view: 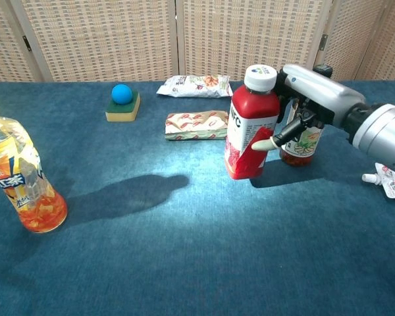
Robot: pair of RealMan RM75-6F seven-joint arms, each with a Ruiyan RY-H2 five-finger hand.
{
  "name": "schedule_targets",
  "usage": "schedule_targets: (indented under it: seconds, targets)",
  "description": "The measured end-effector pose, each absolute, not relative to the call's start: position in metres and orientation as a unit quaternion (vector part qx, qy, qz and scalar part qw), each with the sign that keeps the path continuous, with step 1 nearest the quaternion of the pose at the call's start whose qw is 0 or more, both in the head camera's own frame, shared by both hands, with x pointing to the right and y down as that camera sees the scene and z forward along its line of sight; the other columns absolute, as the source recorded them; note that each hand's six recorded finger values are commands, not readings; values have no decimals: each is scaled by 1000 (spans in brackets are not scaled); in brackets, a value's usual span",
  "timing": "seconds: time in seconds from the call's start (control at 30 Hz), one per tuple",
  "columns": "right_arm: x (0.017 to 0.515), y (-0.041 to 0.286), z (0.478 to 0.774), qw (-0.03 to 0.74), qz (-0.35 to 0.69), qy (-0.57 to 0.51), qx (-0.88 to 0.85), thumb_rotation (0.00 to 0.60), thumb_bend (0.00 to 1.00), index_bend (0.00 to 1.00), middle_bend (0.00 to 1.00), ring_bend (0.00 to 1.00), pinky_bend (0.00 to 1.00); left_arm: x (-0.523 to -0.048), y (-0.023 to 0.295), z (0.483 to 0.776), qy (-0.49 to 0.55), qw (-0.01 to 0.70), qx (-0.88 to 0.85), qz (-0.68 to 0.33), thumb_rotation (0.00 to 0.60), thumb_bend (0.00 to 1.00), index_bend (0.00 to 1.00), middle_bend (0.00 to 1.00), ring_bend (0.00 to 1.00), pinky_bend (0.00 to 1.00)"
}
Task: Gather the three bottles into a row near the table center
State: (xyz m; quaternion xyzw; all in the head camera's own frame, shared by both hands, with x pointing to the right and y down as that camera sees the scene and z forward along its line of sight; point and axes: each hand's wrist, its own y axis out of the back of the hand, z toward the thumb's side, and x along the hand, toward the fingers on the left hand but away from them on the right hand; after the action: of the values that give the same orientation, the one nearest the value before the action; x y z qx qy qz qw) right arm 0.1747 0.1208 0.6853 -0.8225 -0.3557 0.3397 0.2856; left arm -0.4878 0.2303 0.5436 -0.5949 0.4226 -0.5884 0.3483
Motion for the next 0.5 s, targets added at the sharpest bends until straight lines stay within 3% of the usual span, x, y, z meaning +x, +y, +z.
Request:
schedule_targets:
  seconds: [0.5]
  targets:
    - [140,105,714,269,344,-352,-828,600,110,508,565,487,502,-498,227,541,437,338,-589,-590,600,63,409,323,344,541]
